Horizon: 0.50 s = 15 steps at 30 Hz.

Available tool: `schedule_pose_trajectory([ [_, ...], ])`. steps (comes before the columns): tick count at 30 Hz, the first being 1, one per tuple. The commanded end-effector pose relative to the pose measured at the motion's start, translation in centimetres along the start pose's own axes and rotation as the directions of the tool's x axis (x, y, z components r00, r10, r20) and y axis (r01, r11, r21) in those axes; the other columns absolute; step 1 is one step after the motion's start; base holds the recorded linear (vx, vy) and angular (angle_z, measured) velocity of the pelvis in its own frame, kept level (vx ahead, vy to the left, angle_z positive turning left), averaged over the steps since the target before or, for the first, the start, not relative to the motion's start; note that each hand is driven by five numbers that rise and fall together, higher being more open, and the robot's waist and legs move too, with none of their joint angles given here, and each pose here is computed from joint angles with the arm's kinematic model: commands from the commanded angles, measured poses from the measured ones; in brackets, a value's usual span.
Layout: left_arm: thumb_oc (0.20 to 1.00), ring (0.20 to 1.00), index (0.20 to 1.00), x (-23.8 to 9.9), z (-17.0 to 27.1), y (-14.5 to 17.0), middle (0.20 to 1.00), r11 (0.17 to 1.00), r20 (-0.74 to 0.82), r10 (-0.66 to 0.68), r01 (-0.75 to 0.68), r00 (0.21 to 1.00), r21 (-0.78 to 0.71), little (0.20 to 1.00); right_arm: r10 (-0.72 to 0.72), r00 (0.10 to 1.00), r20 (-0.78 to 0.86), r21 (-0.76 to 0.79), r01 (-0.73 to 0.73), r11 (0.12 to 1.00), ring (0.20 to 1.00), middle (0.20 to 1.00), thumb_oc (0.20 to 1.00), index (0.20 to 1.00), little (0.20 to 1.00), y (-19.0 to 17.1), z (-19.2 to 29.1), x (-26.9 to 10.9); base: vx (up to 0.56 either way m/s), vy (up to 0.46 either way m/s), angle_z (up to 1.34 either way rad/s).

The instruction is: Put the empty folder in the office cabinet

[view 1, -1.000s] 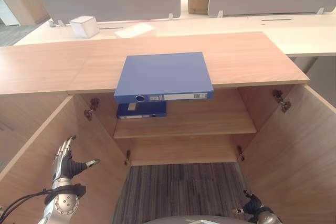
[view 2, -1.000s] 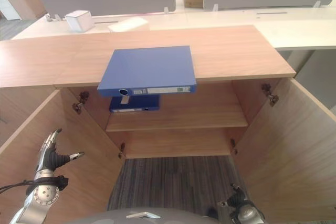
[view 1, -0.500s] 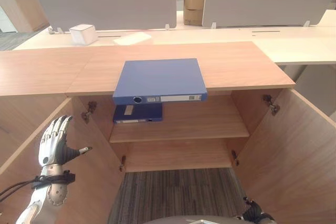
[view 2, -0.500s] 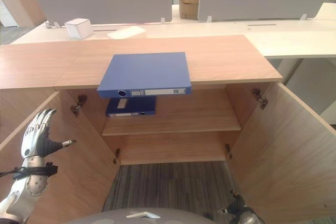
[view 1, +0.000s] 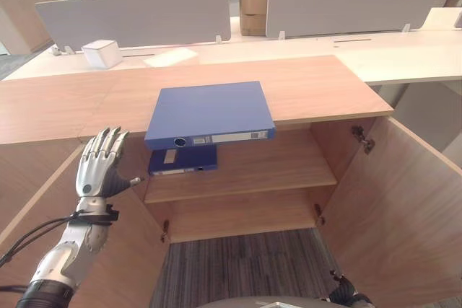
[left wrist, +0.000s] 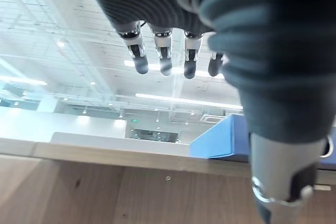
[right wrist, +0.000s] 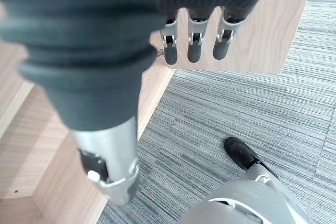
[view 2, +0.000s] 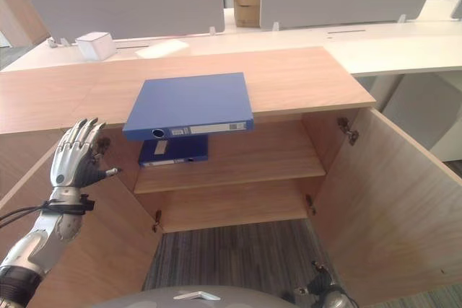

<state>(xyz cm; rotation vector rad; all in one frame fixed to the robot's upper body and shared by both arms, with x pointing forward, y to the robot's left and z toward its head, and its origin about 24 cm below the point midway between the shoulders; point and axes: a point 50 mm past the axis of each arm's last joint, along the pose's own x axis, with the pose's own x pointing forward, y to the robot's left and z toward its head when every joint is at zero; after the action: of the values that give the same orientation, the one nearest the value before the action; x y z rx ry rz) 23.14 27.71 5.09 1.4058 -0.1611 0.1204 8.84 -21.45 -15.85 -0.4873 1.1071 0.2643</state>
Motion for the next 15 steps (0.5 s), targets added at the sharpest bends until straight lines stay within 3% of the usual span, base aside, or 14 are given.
schedule_pose_trajectory([
  [1,1.000,1.000,1.000,2.9,0.4,3.4,1.000,0.986,0.104,0.127,-0.137,0.986,0.095,1.000,-0.041,0.996,0.078,-0.025,0.043,0.999,1.000,1.000,1.000,1.000,1.000,-1.1,2.6,0.7,0.02,-0.009,-0.17],
  [15,1.000,1.000,1.000,5.5,3.0,2.8,1.000,0.982,0.213,0.111,-0.140,0.971,0.126,1.000,-0.034,0.995,0.090,-0.031,0.037,0.999,1.000,1.000,1.000,1.000,1.000,-0.9,2.9,0.7,0.02,-0.009,-0.06],
])
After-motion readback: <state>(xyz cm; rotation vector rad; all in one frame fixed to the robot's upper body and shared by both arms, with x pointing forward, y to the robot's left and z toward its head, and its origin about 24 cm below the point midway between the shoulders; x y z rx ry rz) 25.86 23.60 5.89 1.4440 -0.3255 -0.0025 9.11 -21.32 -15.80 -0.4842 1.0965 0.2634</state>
